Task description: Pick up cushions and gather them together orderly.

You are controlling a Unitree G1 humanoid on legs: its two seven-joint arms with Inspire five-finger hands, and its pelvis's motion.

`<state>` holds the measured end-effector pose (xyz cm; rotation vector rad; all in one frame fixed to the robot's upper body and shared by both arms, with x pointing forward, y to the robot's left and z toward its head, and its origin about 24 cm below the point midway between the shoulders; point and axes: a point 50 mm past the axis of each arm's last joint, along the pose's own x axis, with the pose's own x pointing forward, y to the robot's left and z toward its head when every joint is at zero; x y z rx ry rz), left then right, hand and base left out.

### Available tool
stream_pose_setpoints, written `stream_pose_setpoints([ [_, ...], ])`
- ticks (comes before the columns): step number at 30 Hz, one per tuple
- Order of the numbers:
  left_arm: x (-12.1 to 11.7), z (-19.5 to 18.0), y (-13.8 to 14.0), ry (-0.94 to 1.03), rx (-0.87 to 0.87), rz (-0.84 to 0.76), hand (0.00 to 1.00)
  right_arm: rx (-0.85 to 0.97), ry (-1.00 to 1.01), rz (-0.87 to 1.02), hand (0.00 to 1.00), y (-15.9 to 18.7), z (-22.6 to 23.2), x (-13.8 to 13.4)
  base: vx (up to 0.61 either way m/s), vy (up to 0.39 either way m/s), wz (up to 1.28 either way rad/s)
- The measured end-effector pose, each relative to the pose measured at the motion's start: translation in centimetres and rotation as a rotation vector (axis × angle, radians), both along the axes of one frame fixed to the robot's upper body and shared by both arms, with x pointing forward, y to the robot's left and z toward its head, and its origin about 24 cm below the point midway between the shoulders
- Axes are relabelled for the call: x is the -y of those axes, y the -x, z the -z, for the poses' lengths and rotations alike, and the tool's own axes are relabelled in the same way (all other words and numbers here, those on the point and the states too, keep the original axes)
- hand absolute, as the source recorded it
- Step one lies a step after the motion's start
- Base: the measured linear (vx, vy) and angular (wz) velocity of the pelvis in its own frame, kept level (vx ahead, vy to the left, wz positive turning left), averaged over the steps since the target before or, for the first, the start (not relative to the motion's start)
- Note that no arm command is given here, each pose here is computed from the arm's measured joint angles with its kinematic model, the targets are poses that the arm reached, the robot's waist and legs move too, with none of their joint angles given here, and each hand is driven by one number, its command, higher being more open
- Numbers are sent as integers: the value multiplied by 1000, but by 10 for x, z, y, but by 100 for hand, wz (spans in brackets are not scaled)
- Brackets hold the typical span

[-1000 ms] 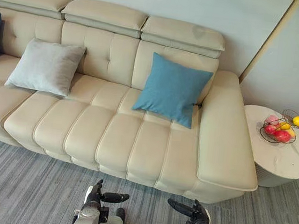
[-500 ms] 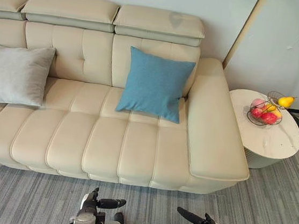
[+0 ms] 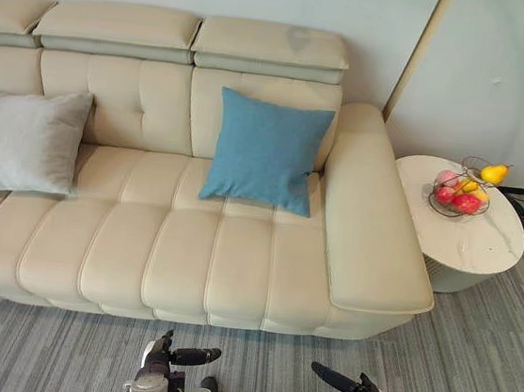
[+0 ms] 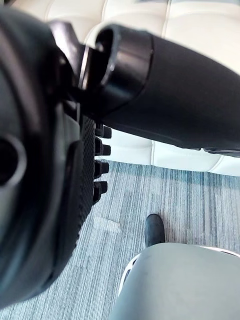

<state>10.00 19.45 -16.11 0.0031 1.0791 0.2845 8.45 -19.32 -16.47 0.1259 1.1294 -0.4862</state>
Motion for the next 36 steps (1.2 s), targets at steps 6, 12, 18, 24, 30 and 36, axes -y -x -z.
stream_pose_setpoints([
  [6,4,1,0,15,-6,-1,100,33,25,-42,100,-6,-4,4,-64,-29,-48],
  [12,-1,1,2,28,2,-105,100,63,39,-79,100,-14,-7,2,-13,-97,-110],
  [18,-3,-1,-6,23,19,-102,100,98,59,-172,100,-33,-12,-3,-75,113,-149],
  [24,-3,-4,-15,17,43,-78,100,107,62,-132,100,-36,-14,1,49,-1,-134],
  [30,7,-2,-14,30,25,-6,100,119,97,-120,100,-41,-17,14,121,-130,-75],
  [36,9,-2,-13,35,32,-4,100,95,107,-116,100,-37,-15,18,95,-201,-66],
])
